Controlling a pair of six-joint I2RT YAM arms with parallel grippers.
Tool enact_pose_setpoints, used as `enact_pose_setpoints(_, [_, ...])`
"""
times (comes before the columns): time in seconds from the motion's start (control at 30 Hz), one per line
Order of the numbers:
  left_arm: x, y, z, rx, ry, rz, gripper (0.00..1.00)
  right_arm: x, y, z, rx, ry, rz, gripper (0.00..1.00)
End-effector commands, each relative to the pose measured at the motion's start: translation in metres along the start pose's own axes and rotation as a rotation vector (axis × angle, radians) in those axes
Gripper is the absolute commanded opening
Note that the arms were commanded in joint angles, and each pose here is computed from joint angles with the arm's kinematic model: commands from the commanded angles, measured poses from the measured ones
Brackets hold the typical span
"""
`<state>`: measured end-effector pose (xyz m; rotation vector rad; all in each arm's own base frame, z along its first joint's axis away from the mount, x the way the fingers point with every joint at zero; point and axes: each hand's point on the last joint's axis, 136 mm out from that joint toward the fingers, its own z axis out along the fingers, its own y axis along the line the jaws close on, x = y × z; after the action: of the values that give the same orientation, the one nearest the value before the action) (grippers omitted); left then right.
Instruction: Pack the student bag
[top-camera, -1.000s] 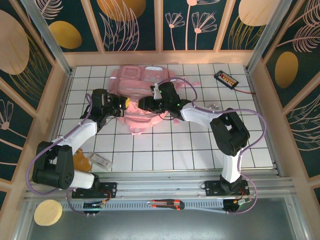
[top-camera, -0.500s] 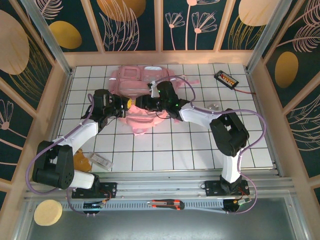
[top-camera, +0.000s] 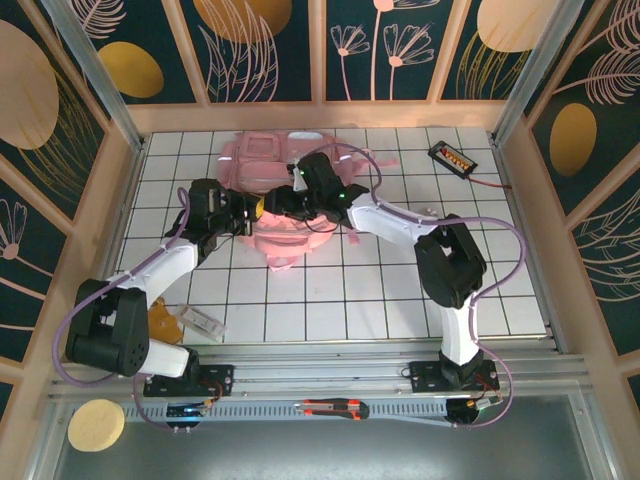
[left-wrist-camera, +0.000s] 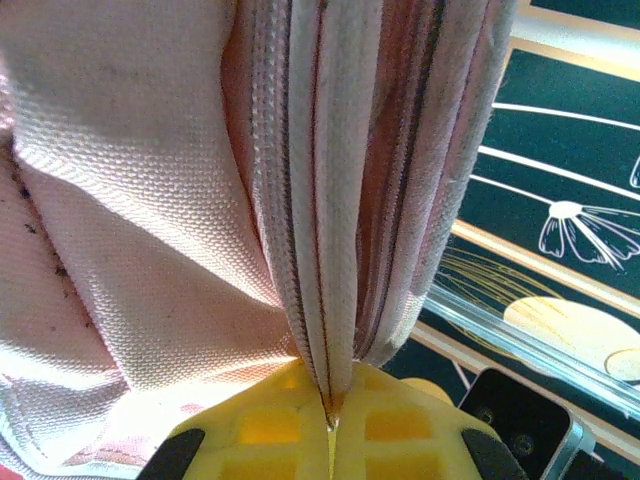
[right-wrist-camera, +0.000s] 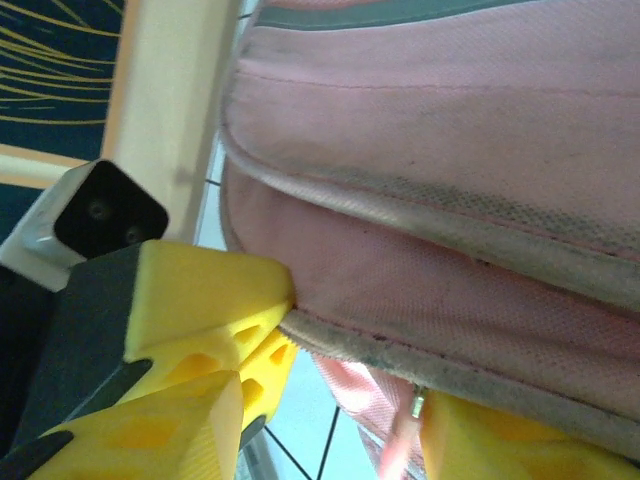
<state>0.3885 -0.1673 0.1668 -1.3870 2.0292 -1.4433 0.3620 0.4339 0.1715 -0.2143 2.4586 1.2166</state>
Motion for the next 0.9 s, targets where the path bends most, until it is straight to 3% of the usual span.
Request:
enact_pose_setpoints(0.0, [0.033,-0.045,-0.005,0.125,0.120,0.064,0.00,-0.015,-0.031,0.007,0.161,-0.042,0.007,0.50])
enact_pose_setpoints(0.3, [0.034,-0.045,-0.002,0.133,0.124,0.052,0.00,-0.007,-0.040,0.010,0.221,-0.017,-0.026,0.42])
enact_pose_setpoints(0.63, [0.033,-0.050,-0.003,0.136,0.114,0.060,0.00,-0.005,-0.064,0.003,0.316,-0.032,-0.036,0.00])
enact_pose_setpoints(0.87, [0.029,-0.047,-0.005,0.124,0.093,0.107,0.00,0.003,-0.083,-0.017,0.466,0.015,-0.103,0.00])
